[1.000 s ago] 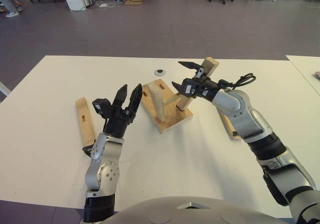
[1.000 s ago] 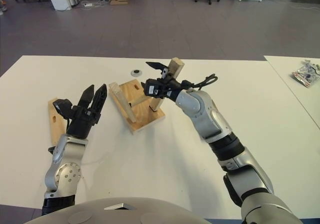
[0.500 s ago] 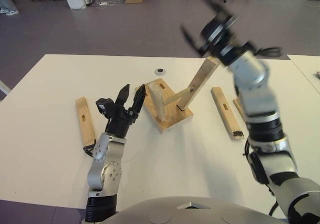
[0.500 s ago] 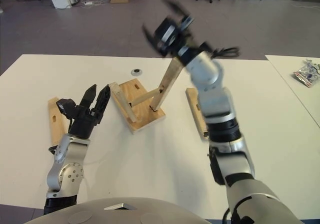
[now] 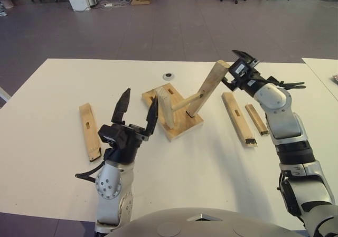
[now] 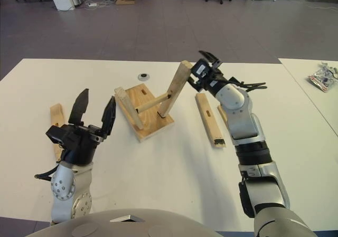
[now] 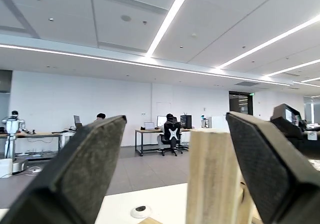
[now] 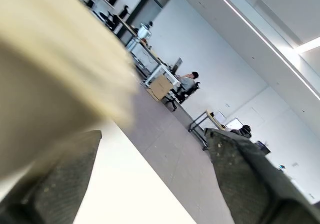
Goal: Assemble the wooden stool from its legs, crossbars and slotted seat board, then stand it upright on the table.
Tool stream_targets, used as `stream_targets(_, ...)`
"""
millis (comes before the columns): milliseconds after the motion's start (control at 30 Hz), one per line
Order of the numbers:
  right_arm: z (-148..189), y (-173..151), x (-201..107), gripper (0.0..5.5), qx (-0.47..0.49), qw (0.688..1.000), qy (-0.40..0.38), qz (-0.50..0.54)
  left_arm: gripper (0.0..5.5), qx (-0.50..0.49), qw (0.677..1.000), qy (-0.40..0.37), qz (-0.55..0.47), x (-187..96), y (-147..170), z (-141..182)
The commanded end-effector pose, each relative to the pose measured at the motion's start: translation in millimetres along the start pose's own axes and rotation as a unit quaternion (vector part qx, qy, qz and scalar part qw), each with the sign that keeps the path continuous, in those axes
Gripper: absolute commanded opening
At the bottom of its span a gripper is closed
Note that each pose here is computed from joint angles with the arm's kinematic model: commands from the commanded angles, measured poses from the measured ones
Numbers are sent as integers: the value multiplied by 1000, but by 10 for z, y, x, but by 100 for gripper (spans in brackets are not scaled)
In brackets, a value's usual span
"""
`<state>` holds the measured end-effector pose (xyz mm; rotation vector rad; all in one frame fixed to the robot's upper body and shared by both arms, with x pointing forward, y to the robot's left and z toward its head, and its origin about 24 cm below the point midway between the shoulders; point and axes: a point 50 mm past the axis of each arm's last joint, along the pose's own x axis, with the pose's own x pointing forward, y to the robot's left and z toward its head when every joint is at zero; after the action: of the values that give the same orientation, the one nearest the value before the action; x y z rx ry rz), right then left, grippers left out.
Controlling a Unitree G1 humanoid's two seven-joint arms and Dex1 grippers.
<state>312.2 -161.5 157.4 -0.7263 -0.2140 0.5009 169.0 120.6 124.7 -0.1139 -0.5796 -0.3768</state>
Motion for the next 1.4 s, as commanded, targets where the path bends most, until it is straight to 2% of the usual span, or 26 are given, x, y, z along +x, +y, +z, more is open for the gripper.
stream_targets(33, 154, 226, -42, 384, -12, 998, -39, 50, 366, -2, 1000, 7, 2, 111, -66, 115)
stream_targets(167, 109, 261, -67, 384, -6, 998, -28, 48, 366, -9, 1000, -1, 30, 158, -50, 388)
stream_targets(300, 21, 222, -102, 384, -4, 1000, -5, 28, 366, -10, 999, 0, 31, 48, -116, 664)
stream_targets(433, 22, 231, -115, 384, 0, 1000, -1, 18, 366, -11, 999, 43, 32, -52, -343, 654)
stream_targets(500, 38, 247, -115, 384, 4, 1000, -2, 18, 366, -27, 995, 92, 22, 71, -464, 534)
stream_targets(567, 58, 269, -107, 384, 7, 1000, -6, 21, 366, -16, 993, 107, 39, 235, -464, 459)
stream_targets(700, 49, 327, -123, 384, 14, 1000, -3, 28, 366, 57, 993, 67, 81, 572, -163, 373)
stream_targets(767, 46, 344, -125, 384, 16, 999, -1, 29, 366, 64, 994, 42, 76, 489, -133, 431)
stream_targets(867, 50, 364, -121, 384, 19, 999, -2, 29, 366, 74, 994, 14, 77, 213, -241, 641)
stream_targets(967, 54, 392, -120, 384, 21, 999, -2, 32, 366, 82, 993, -20, 79, 98, -326, 753)
stream_targets(1167, 51, 394, -120, 384, 21, 999, -1, 32, 366, 85, 990, 3, 114, 148, -72, 470)
stream_targets(1400, 31, 422, -122, 384, 22, 999, 3, 35, 366, 137, 953, 11, 270, -123, 612, 249)
